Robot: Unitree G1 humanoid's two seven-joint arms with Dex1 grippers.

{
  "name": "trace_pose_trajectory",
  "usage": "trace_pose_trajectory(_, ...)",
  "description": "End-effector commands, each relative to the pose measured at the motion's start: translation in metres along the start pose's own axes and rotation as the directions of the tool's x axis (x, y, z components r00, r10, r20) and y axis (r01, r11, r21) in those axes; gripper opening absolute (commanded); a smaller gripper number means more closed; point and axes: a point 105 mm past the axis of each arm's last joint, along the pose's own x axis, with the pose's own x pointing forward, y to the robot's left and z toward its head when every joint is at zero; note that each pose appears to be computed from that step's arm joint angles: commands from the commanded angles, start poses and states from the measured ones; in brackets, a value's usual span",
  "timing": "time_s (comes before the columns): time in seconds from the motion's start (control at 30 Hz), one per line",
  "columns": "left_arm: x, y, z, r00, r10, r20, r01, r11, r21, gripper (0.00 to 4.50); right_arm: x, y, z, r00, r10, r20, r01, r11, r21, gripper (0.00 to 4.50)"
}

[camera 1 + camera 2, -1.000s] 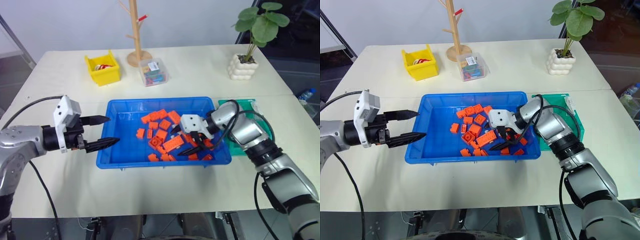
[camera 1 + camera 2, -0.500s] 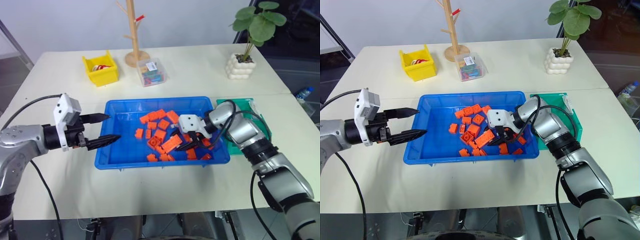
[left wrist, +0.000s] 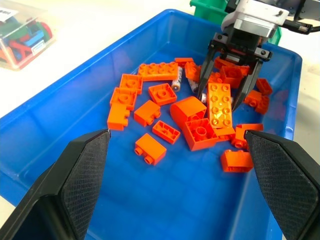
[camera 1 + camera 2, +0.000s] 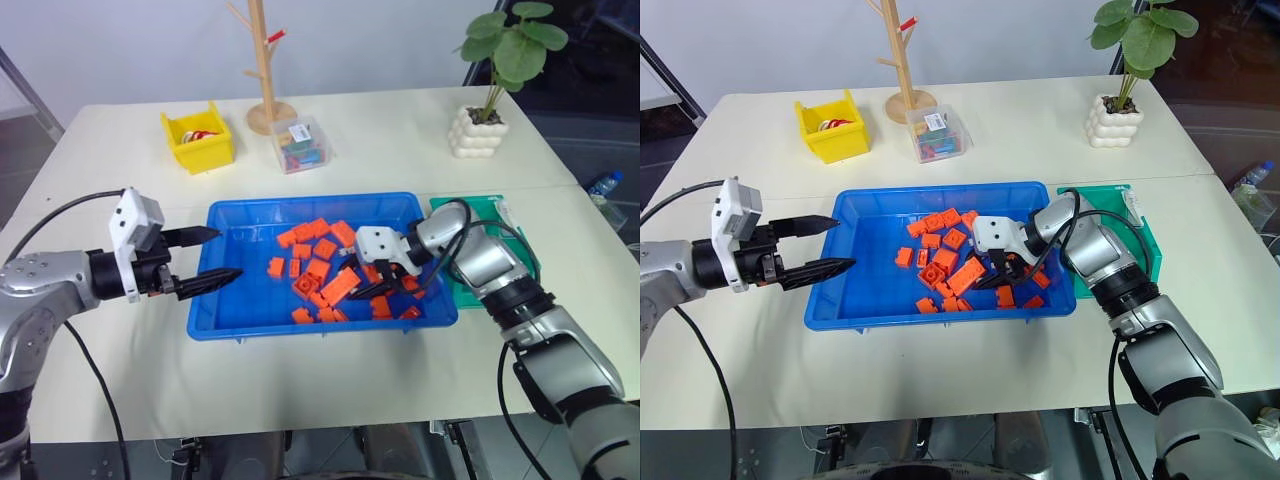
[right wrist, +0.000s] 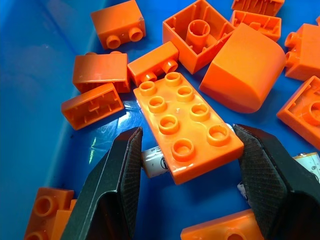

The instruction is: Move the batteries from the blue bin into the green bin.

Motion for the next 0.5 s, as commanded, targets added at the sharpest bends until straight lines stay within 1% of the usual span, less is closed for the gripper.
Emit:
trace_pose_trajectory(0.03,-0.001,0.0,0.008,1.0,0.009,0.018,-0.01,0.999,0.043,4.5,-0.006,-0.008,0.016,0.999,-0.03,0.039,0.032,0.998,-0.046,2.19)
trace_pose_trajectory(0.2,-0.002,0.0,0.006,1.0,0.014,0.014,-0.015,0.999,0.042,4.5,-0.003,-0.005,0.016,0.999,-0.023,0.044,0.024,0.999,-0.041,2.19)
trace_pose_trajectory(0.27,-0.001,-0.001,0.006,1.0,0.014,0.014,-0.014,0.999,0.04,4.5,-0.003,-0.005,0.016,0.999,-0.023,0.047,0.025,0.999,-0.033,3.26)
trace_pose_trajectory(0.3,-0.001,-0.001,0.006,1.0,0.013,0.014,-0.014,0.999,0.039,4.5,-0.003,-0.005,0.017,0.999,-0.027,0.046,0.029,0.999,-0.041,3.62)
trace_pose_trajectory(0.33,-0.001,-0.002,0.006,1.0,0.013,0.014,-0.014,0.999,0.039,4.5,-0.003,-0.006,0.018,0.998,-0.035,0.048,0.037,0.998,-0.048,4.17)
trace_pose_trajectory(0.37,-0.001,-0.002,0.006,1.0,0.013,0.014,-0.014,0.999,0.039,4.5,-0.003,-0.007,0.021,0.998,-0.037,0.053,0.04,0.998,-0.05,4.47)
trace_pose_trajectory(0.5,-0.001,0.0,0.006,1.0,0.02,0.016,-0.021,0.999,0.038,4.5,-0.002,-0.004,0.028,0.997,-0.016,0.071,0.021,0.998,-0.061,4.47)
